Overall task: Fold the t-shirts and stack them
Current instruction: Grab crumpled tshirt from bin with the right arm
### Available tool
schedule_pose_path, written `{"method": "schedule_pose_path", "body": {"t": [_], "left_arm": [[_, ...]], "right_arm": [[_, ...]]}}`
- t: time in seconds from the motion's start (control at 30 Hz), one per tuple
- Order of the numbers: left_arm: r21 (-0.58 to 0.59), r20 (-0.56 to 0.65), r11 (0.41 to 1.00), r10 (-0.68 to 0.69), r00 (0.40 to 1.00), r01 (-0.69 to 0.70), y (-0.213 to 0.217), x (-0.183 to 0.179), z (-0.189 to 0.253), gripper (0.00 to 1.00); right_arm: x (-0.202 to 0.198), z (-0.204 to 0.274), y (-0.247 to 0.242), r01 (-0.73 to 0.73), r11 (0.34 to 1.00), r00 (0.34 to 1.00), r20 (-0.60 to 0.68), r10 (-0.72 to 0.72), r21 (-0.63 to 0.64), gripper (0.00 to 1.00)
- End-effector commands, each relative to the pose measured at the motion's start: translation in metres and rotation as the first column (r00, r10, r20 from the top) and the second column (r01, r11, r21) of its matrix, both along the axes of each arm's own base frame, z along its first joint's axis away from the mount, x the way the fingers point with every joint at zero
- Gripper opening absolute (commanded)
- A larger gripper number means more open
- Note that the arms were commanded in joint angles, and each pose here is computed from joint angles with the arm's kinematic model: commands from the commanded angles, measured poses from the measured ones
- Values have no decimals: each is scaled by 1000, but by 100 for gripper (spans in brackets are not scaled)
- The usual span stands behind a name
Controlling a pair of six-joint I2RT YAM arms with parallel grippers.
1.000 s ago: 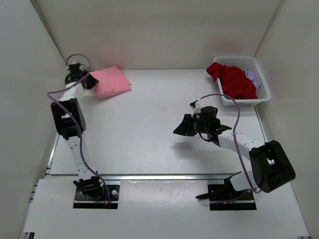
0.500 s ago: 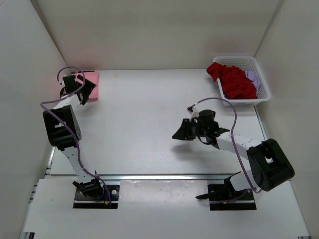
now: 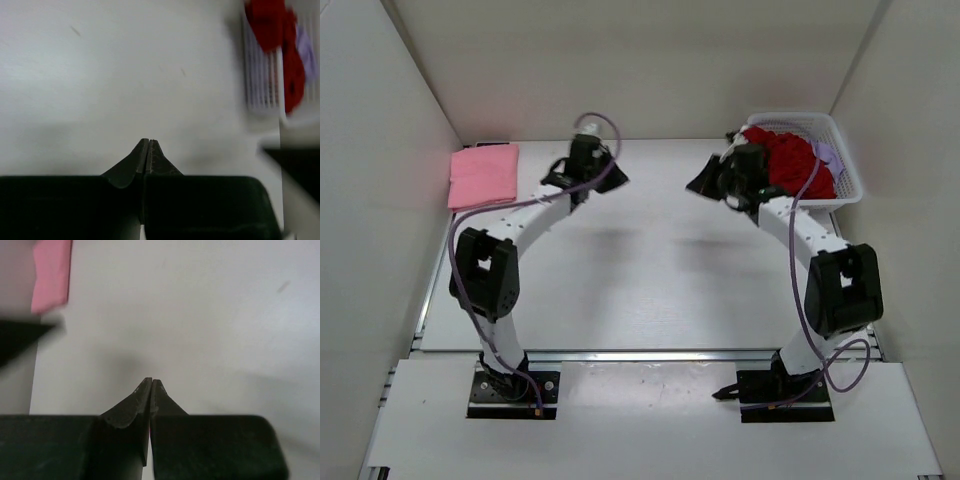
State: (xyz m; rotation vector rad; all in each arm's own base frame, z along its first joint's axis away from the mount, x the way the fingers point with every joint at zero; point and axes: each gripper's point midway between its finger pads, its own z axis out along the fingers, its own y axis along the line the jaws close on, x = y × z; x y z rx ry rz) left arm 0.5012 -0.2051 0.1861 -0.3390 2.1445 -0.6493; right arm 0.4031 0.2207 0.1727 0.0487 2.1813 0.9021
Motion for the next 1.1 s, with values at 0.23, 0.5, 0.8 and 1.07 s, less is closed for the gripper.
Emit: {"method": "schedule_pose_path", "body": {"t": [0.23, 0.5, 0.8, 1.07], "left_arm": [[69, 52, 937, -346, 937, 342, -81, -138, 30, 8], [6, 24, 910, -414, 910, 414, -60, -163, 17, 3], [-84, -33, 885, -462, 886, 458, -75, -186, -17, 4], [-74, -36, 882, -468, 883, 465, -77, -190, -23, 8]], "right_arm": [[145, 26, -228, 474, 845, 874, 19, -485, -247, 0], [192, 0, -300, 520, 756, 832, 35, -554, -398, 36], [226, -31, -323, 514, 691, 828, 81, -555, -509, 57], [243, -49, -321, 520, 711, 834, 101, -543, -474, 19]]}}
